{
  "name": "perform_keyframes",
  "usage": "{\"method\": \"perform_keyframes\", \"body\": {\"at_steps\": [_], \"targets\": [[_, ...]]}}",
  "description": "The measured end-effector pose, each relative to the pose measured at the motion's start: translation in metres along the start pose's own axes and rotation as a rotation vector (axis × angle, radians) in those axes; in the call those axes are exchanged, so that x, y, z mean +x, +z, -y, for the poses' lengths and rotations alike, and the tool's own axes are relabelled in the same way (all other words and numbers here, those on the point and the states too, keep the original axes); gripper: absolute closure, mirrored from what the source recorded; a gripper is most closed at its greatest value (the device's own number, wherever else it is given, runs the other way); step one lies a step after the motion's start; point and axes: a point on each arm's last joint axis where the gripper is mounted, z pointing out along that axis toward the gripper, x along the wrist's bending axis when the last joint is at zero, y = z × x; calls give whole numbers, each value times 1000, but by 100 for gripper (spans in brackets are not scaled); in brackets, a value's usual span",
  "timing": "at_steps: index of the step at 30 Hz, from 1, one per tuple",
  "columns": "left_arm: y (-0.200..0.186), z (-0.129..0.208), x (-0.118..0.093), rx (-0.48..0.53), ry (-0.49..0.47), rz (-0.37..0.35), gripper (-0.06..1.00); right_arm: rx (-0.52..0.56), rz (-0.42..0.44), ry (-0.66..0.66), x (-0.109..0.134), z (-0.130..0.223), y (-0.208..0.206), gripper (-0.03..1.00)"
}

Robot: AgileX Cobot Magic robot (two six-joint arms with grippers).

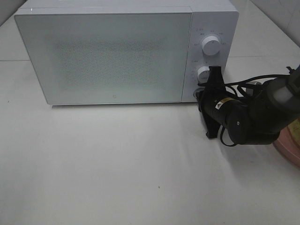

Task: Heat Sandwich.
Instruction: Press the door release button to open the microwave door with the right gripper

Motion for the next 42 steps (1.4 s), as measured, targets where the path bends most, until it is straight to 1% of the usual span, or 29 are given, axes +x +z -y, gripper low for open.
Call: {"method": "perform_keyframes", "body": {"at_steps": [16, 21, 25, 31, 42], "targets": [[0, 0, 0, 0, 0, 0, -2, -3, -34, 17, 2, 0, 0, 96], [0, 0, 0, 0, 0, 0, -2, -11, -44, 35, 7, 3, 4, 96], [0, 0, 0, 0, 0, 0, -2, -24, -52, 25, 9, 3, 7, 96], [0, 0, 0, 0, 0, 0, -2, -26, -20, 19, 9, 5, 13, 96], [0, 0, 0, 0, 0, 0, -2, -26, -20, 19, 9, 5, 14, 96]]}}
